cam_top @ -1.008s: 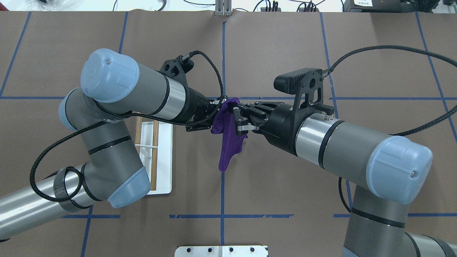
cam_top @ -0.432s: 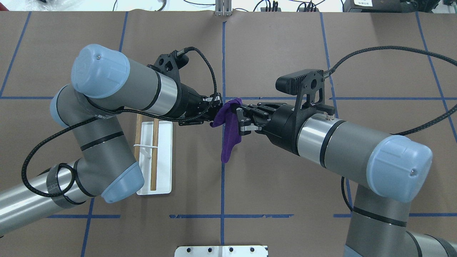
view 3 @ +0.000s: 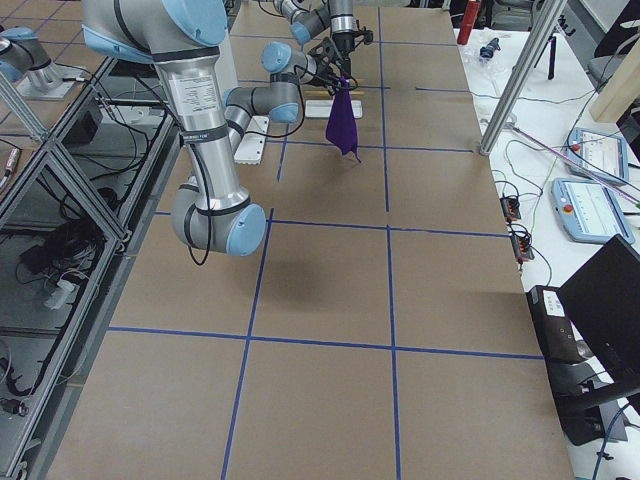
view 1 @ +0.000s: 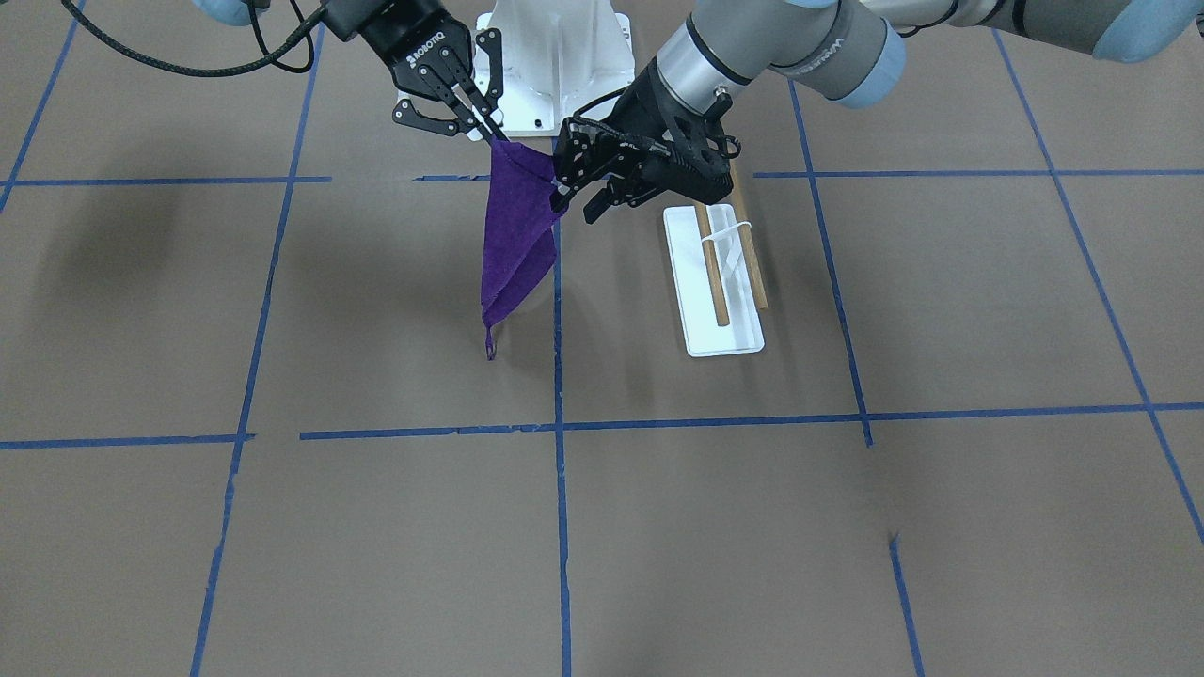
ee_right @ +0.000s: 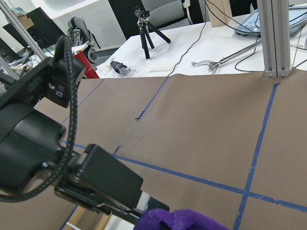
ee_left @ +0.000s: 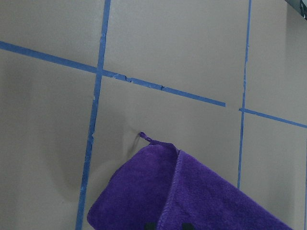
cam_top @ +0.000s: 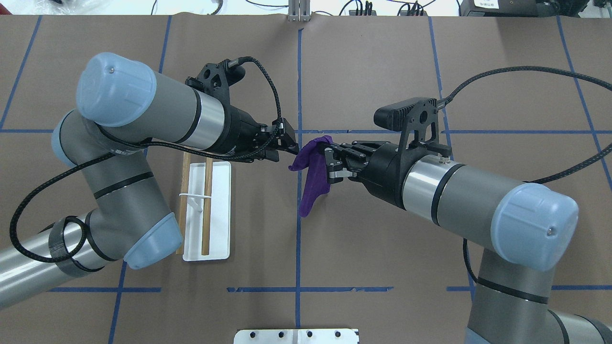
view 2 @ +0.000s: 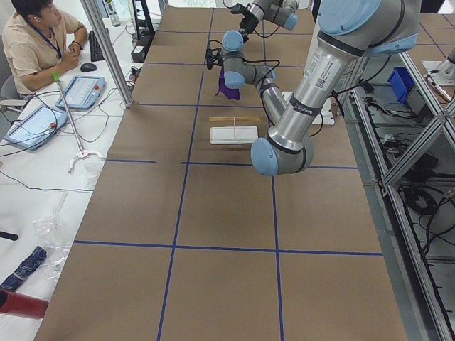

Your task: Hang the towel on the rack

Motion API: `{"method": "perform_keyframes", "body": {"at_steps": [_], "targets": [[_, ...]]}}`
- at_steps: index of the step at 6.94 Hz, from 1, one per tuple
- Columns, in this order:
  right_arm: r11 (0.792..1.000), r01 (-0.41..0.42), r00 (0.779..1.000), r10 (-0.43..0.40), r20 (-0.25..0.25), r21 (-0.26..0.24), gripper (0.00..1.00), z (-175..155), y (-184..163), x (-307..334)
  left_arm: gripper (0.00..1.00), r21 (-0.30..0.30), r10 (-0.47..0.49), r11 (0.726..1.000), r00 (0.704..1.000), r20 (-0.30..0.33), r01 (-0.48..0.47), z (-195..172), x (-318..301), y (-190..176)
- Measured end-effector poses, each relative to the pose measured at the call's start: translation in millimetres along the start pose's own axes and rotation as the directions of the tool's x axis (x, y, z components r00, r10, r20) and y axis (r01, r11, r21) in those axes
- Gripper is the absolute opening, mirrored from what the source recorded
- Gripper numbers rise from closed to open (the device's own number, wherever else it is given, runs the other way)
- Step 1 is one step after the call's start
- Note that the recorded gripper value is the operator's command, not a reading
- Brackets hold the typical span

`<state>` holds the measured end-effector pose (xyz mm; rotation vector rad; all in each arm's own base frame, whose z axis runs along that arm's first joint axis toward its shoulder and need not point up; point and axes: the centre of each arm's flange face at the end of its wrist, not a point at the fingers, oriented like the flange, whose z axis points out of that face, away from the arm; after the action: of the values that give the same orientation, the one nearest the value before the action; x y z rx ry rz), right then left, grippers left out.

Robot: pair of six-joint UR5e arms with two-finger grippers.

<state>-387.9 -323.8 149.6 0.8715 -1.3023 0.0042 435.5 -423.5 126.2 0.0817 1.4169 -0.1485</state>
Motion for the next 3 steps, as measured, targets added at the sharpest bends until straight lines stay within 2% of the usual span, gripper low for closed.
{"method": "perform_keyframes", "body": {"at_steps": [1, 2, 3], "targets": [[1.0, -0.005, 1.0, 0.005, -0.002, 0.009, 0.0, -0.2, -1.2, -0.2, 0.87, 0.002, -0.046, 0.999, 0.999, -0.006, 0.046, -1.1, 3.1, 0.8], [1.0, -0.009, 1.0, 0.009, -0.006, 0.026, 0.0, -0.6, -3.6, -0.8, 0.86, 0.004, -0.144, 0.99, 0.989, -0.009, 0.144, 0.0, 5.7, 1.2], [0.999, -0.012, 1.0, 0.012, -0.01, 0.045, 0.0, -1.3, -6.2, -1.7, 0.86, 0.006, -0.255, 0.967, 0.967, -0.008, 0.255, 1.4, 7.0, 0.4]]}}
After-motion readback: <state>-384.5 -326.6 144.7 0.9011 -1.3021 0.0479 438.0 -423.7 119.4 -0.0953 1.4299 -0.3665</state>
